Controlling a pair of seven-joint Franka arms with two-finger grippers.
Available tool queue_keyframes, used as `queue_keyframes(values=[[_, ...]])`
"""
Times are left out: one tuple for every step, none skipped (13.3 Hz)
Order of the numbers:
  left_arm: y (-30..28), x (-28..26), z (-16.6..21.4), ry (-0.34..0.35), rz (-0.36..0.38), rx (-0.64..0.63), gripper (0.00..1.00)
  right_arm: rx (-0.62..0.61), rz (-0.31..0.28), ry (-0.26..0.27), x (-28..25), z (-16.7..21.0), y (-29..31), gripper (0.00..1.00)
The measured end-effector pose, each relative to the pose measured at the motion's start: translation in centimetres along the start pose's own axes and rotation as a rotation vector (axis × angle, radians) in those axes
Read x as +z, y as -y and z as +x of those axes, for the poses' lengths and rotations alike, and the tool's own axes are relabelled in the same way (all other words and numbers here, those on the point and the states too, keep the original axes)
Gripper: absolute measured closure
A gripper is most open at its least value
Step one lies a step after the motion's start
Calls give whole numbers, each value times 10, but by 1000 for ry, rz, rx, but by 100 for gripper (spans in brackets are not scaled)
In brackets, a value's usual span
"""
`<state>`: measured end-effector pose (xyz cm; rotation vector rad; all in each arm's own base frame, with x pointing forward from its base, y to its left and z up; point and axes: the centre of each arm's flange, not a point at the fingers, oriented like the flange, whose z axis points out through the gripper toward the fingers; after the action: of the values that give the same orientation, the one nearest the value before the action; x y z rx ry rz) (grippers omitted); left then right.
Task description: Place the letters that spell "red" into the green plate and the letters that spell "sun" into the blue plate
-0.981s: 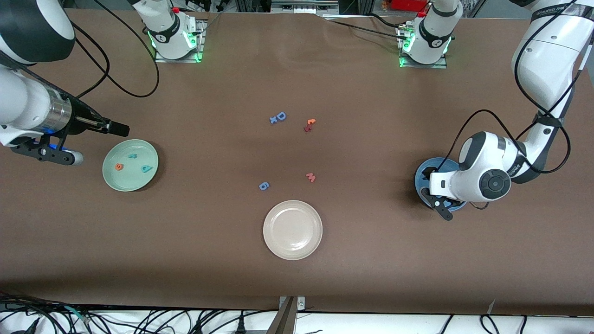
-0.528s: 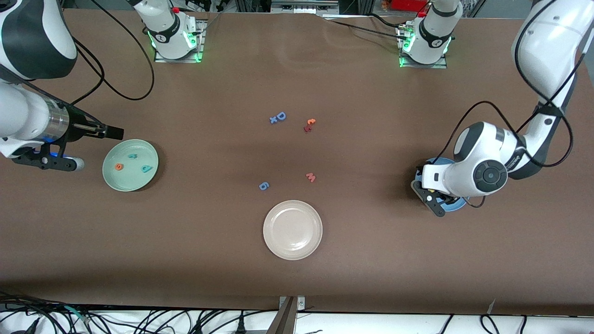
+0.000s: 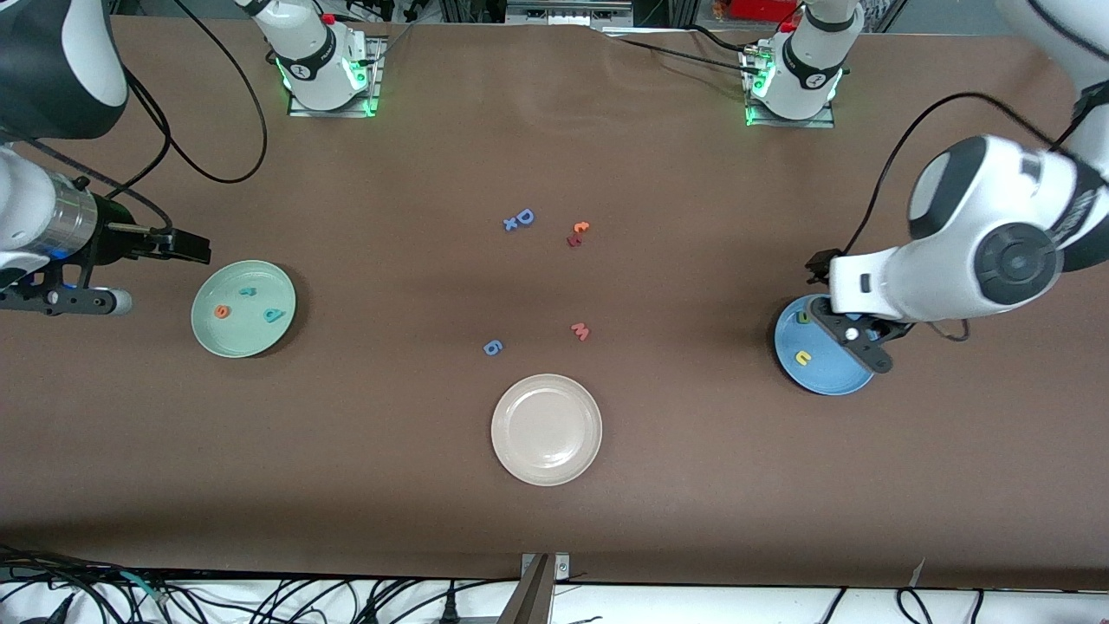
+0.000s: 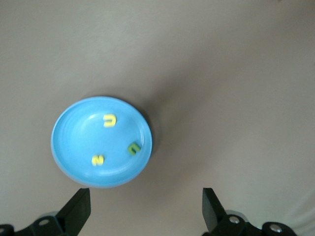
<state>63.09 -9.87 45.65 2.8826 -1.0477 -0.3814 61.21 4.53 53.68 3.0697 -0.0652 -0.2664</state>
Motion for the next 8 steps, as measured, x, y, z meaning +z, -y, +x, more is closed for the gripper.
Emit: queue_keyframes(values=[[-3, -23, -7, -7, 13, -45, 0, -4, -8, -12, 3, -3, 5, 0], [-9, -43, -14, -18, 29, -98, 0, -8, -15, -22, 6, -7, 9, 0], [-17, -61, -20, -32, 48, -155, 0, -11, -18, -35, 8, -10, 11, 0], [-26, -77, -26, -48, 71, -202, 0, -13, -19, -49, 9, -13, 12, 0], [-35, -93, -34, -67, 93, -236, 0, -13, -20, -56, 9, -17, 12, 0], [-44, -108, -42, -88, 106, -261, 0, -15, -20, -62, 8, -19, 13, 0], [-47, -120, -52, -111, 93, -290, 0, -17, -20, -67, 7, -20, 15, 0], [-43, -129, -63, -135, 71, -322, 0, -18, -19, -71, 6, -20, 17, 0]])
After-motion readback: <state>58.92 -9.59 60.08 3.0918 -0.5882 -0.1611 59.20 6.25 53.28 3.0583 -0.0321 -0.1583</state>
